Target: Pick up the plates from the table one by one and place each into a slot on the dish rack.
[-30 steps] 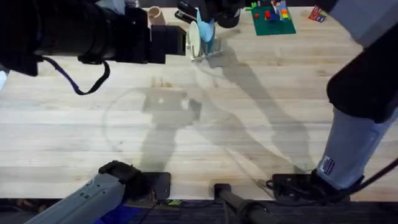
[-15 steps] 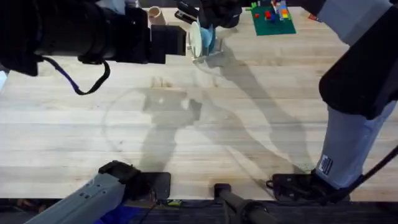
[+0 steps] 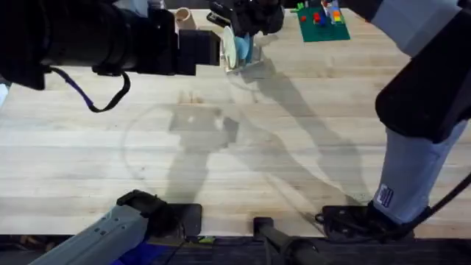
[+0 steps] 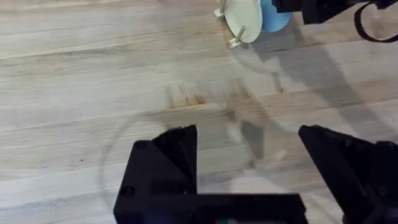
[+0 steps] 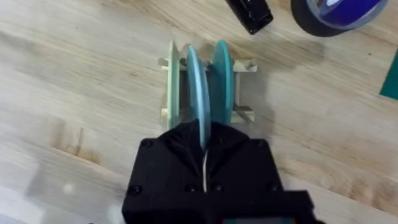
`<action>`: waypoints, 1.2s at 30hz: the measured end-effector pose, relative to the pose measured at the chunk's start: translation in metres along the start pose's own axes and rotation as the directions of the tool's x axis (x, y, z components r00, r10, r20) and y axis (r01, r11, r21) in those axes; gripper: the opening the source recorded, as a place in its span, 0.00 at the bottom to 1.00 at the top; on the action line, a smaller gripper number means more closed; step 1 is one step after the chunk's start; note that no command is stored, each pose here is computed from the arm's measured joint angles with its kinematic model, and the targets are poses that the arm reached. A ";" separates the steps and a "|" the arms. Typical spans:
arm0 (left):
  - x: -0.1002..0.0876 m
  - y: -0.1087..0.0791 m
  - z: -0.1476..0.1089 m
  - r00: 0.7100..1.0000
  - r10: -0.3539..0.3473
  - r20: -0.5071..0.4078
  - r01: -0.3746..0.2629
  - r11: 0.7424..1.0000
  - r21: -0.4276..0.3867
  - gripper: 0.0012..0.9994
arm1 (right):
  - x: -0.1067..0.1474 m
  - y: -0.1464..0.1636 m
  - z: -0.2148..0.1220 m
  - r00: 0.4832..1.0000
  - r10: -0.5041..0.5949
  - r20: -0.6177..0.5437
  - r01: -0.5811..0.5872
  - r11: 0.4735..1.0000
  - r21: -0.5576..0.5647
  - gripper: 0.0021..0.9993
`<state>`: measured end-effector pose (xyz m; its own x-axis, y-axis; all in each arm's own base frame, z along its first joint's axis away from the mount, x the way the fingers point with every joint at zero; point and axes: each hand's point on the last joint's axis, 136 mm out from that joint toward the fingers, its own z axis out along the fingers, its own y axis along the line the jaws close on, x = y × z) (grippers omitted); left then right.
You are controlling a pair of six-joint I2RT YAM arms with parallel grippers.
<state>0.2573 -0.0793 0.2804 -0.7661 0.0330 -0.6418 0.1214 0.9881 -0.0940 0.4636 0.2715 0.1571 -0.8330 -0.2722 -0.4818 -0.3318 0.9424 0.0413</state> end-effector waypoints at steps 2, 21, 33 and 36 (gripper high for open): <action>0.000 0.000 0.000 1.000 0.000 0.000 0.000 1.000 0.000 1.00 | 0.000 0.001 0.000 1.000 -0.002 0.000 0.002 1.000 0.002 0.03; 0.000 0.000 0.000 1.000 0.000 0.000 0.000 1.000 0.000 1.00 | 0.008 0.000 0.011 0.999 -0.007 -0.031 0.008 1.000 0.013 0.03; 0.000 0.000 0.000 1.000 0.000 0.000 0.000 1.000 0.000 1.00 | 0.008 0.001 0.011 1.000 -0.006 -0.031 0.007 1.000 0.013 0.17; 0.000 0.000 0.000 1.000 0.000 0.000 0.000 1.000 0.000 1.00 | 0.008 0.002 0.010 0.999 -0.008 -0.031 0.008 1.000 0.012 0.17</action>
<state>0.2573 -0.0793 0.2804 -0.7661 0.0330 -0.6418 0.1214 0.9881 -0.0940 0.4613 0.2729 0.1443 -0.8436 -0.2856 -0.4548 -0.3335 0.9424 0.0269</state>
